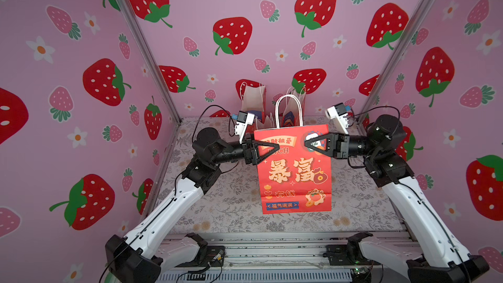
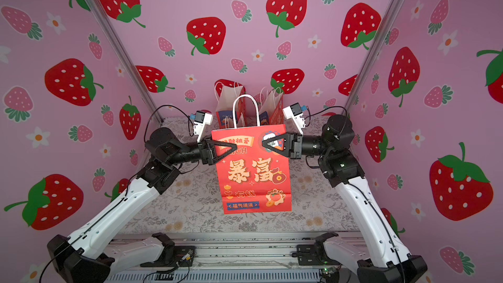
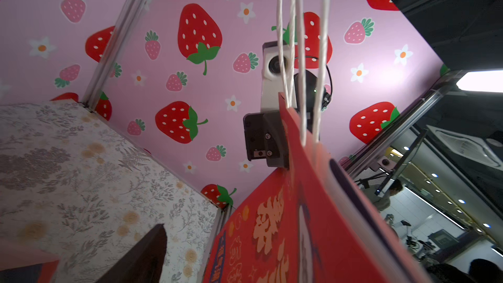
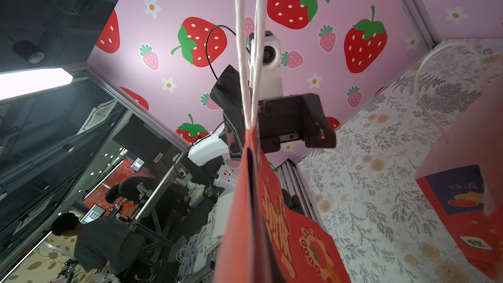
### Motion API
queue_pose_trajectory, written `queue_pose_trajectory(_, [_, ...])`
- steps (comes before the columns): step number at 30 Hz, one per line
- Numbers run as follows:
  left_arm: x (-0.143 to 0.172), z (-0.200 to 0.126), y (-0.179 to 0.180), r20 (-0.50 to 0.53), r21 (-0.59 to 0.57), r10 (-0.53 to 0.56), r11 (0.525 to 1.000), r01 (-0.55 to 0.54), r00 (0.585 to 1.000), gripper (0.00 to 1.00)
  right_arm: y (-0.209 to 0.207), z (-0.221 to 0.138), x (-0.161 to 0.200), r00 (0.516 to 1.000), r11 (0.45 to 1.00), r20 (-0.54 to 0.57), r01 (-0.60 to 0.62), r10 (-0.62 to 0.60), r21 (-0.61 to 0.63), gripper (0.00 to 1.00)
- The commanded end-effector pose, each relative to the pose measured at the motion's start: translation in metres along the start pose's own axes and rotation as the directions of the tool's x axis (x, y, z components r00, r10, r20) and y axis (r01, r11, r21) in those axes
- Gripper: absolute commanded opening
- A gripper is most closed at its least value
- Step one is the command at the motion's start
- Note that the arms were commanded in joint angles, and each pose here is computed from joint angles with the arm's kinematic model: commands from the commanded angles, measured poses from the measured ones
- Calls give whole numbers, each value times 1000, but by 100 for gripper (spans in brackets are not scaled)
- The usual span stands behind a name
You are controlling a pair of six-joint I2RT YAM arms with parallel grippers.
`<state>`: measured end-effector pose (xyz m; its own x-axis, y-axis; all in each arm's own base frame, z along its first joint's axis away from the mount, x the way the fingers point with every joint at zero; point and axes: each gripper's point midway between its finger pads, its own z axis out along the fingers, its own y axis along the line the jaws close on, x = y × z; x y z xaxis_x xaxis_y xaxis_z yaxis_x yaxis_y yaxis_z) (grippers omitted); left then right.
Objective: Put away the paper bag
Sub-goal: Press the paper bag.
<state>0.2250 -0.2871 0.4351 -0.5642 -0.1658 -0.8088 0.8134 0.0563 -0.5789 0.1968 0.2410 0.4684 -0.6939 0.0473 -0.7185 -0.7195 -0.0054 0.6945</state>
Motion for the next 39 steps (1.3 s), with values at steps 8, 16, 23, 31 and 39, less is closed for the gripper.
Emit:
queue_pose_trajectory(8, [3,-3,-17,10,-34,94,995,-94,996,25,11,-6,-2,992,992,25,125,-125,20,0])
queue_pose_trajectory(16, [10,0,-21,10,-52,79,996,-78,997,0,4,-9,12,990,989,15,141,-142,33,5])
queue_pose_trajectory(23, [2,0,-14,34,-105,66,993,-63,997,0,-6,-10,30,989,989,-31,145,-144,39,50])
queue_pose_trajectory(31, [0,2,-12,50,-104,58,993,-52,997,0,-14,-8,45,988,991,-80,134,-133,1,55])
queue_pose_trajectory(39, [-10,-8,-25,89,-108,80,992,-70,993,0,-8,-12,47,984,986,-69,166,-165,6,60])
